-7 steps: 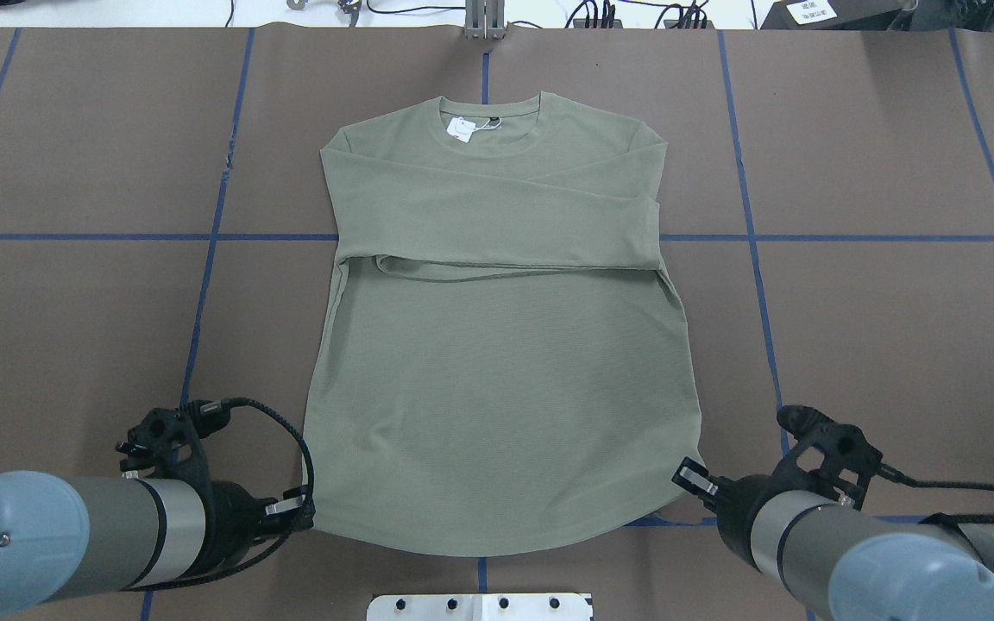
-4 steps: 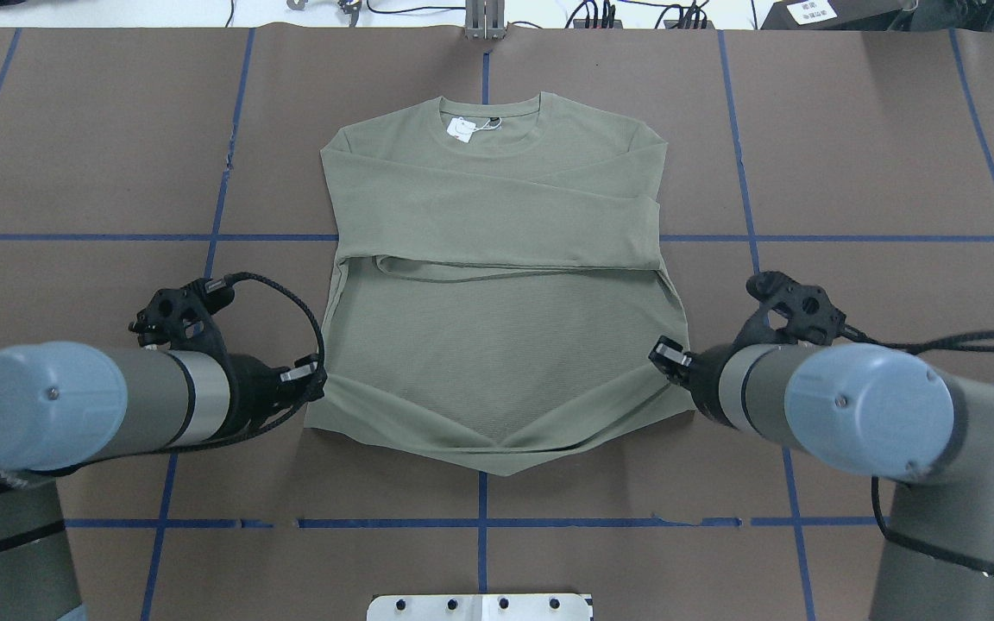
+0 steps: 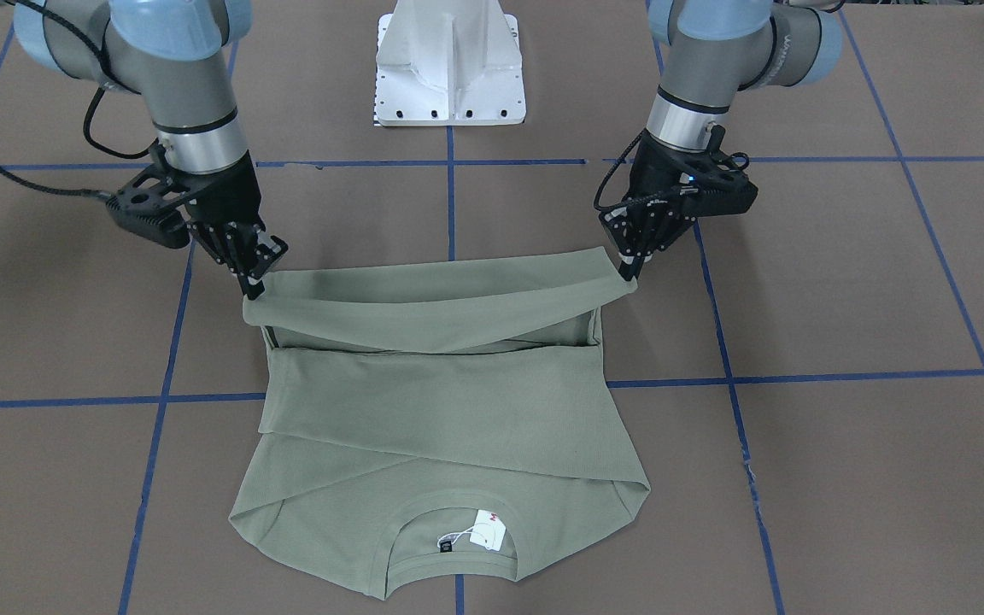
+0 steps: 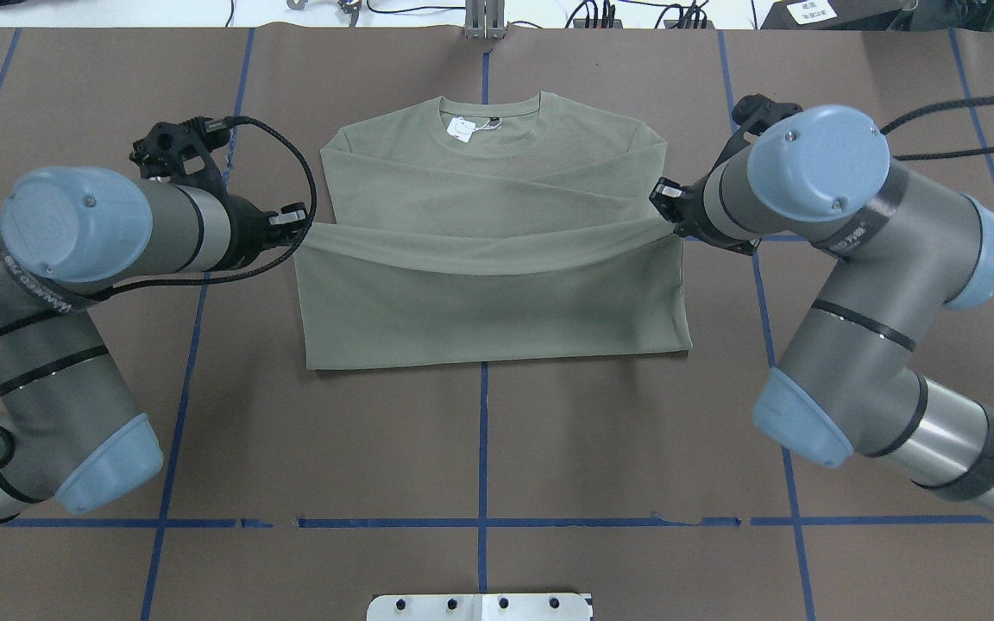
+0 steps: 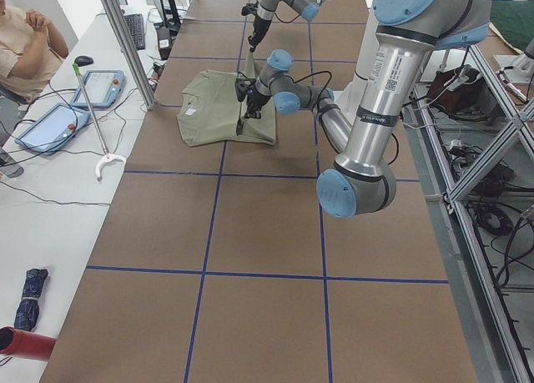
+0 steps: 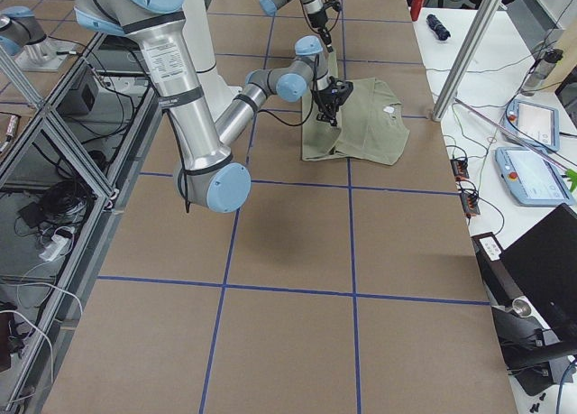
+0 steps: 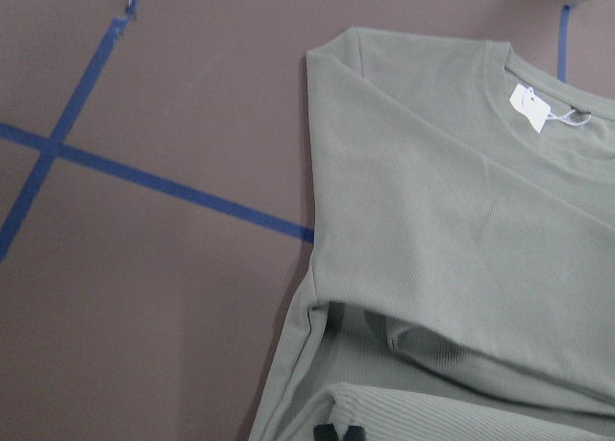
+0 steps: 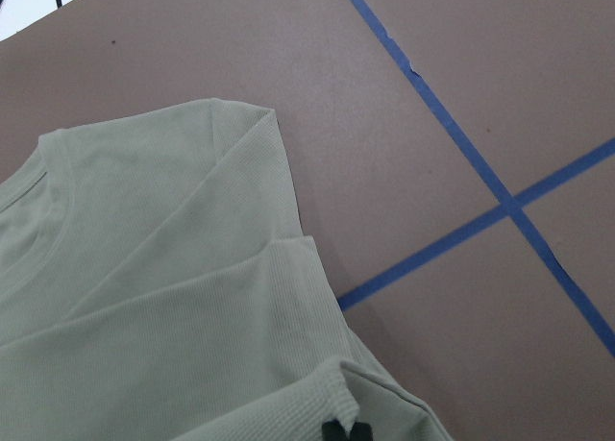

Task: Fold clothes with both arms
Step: 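Lift the hem with both grippers and fold it toward the collar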

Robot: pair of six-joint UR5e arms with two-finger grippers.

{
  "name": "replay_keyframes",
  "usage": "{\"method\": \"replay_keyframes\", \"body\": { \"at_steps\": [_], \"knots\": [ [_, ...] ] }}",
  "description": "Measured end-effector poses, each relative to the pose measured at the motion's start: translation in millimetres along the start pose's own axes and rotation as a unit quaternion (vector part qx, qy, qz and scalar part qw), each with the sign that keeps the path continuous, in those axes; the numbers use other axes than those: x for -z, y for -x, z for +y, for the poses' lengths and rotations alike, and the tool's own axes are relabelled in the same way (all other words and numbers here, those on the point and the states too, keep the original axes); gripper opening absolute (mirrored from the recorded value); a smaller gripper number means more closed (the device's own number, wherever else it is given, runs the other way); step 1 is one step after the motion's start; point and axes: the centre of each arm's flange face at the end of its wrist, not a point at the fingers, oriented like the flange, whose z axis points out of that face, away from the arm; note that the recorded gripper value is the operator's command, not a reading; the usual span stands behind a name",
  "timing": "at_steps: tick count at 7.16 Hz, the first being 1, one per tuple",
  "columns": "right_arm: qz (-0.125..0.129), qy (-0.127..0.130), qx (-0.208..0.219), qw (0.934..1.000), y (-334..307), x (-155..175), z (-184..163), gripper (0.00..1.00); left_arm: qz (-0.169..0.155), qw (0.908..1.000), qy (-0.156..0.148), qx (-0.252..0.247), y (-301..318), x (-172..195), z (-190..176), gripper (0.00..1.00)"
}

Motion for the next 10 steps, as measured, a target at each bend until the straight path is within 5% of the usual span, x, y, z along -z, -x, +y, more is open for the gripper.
{"method": "replay_keyframes", "body": {
  "at_steps": [2, 6, 10],
  "knots": [
    [0.014, -0.003, -0.002, 0.9999, 32, -38, -45, 0.0, -0.011, 0.9997, -0.016, -0.015, -8, -25, -32, 0.0],
    [0.008, -0.017, 0.002, 0.9998, 60, -124, -99, 0.0, 0.014, 0.9988, -0.045, -0.015, -4, -146, -69, 0.0],
    [0.026, -0.025, -0.005, 0.9993, 69, -155, -123, 0.0, 0.016, 0.9977, -0.064, -0.016, 11, -177, -80, 0.0]
  ]
}}
